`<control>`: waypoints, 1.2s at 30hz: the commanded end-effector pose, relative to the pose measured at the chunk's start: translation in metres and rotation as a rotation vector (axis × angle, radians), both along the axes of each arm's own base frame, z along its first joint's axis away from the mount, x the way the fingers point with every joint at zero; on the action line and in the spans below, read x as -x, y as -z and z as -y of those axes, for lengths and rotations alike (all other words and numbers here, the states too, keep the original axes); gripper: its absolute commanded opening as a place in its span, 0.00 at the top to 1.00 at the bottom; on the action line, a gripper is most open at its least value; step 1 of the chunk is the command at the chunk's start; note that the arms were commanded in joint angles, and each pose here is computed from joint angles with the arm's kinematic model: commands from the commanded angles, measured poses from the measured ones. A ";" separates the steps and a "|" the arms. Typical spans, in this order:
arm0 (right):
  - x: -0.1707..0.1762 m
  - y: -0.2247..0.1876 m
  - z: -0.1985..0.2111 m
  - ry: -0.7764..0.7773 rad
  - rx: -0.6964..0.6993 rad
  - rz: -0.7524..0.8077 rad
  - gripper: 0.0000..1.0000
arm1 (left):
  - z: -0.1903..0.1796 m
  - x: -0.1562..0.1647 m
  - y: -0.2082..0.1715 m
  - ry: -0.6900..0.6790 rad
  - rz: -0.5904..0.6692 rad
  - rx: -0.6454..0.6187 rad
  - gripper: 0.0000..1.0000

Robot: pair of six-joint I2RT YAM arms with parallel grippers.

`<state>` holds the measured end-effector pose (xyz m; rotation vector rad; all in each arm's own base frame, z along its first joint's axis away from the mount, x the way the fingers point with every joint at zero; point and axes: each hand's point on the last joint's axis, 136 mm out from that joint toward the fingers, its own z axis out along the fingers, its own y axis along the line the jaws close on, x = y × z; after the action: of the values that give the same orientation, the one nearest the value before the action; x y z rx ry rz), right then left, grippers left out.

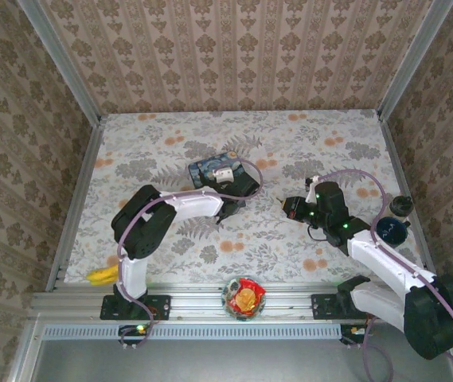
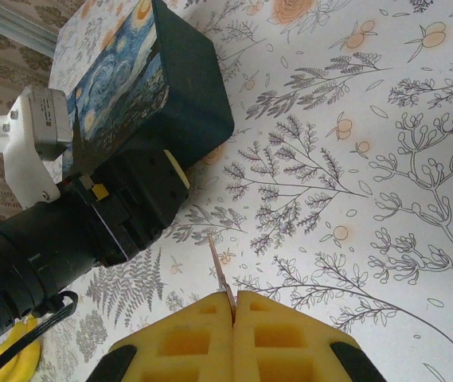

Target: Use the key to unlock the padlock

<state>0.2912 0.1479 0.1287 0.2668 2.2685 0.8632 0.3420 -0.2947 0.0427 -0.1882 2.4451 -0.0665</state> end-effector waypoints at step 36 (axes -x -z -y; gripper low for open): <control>-0.006 -0.011 -0.003 -0.001 -0.045 0.038 1.00 | 0.003 -0.022 0.013 0.046 0.010 -0.033 0.67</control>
<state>0.2963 0.1491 0.1365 0.2646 2.2305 0.8847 0.3567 -0.2973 0.0295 -0.1243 2.4476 -0.0554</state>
